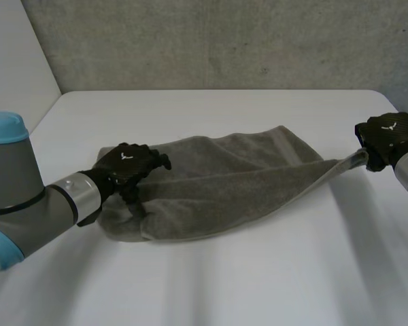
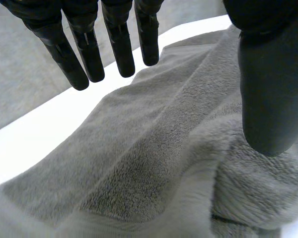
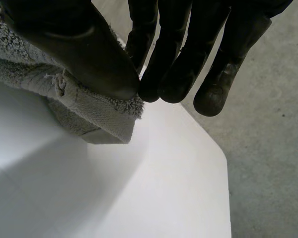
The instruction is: Fold the towel.
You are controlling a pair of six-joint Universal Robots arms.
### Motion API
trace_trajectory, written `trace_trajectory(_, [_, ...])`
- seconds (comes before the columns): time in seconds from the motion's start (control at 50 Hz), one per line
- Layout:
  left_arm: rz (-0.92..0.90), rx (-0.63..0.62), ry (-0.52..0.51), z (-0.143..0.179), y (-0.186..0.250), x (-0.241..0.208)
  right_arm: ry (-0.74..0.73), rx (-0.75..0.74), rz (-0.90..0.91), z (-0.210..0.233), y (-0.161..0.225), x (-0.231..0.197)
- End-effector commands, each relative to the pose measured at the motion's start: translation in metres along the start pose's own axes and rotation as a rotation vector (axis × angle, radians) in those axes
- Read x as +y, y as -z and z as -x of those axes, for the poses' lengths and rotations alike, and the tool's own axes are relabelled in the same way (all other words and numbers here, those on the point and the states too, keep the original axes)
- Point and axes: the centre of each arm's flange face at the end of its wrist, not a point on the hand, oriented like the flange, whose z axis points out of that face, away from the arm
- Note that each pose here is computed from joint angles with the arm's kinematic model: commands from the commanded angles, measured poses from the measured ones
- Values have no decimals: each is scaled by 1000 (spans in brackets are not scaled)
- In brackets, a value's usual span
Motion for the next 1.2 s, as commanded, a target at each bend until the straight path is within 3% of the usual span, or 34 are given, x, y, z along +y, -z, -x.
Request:
trace_trajectory(0.02, [56,-118,90,-11,23,6,-4,-32,28,7,-4,10])
trace_trajectory(0.22, [86,-93,78,-49,69,13,-3,-46,26,11,-3,9])
trace_trajectory(0.44, [181,-69,97,-54,63,39,-3,-54,30,14,-1,11])
trace_trajectory(0.6, [233,-79,120,-43,41,53,-3,-56,35,14,-1,13])
trace_trajectory(0.72, [240,-178,117,-21,18,52,-3,-62,39,16,0,14])
trace_trajectory(0.92, [145,-296,71,10,-17,25,-1,-66,47,18,1,17])
trace_trajectory(1.1, [105,-316,38,22,-34,13,0,-64,48,16,1,18])
trace_trajectory(1.2, [102,-318,-31,25,-41,11,3,-62,46,16,-1,18])
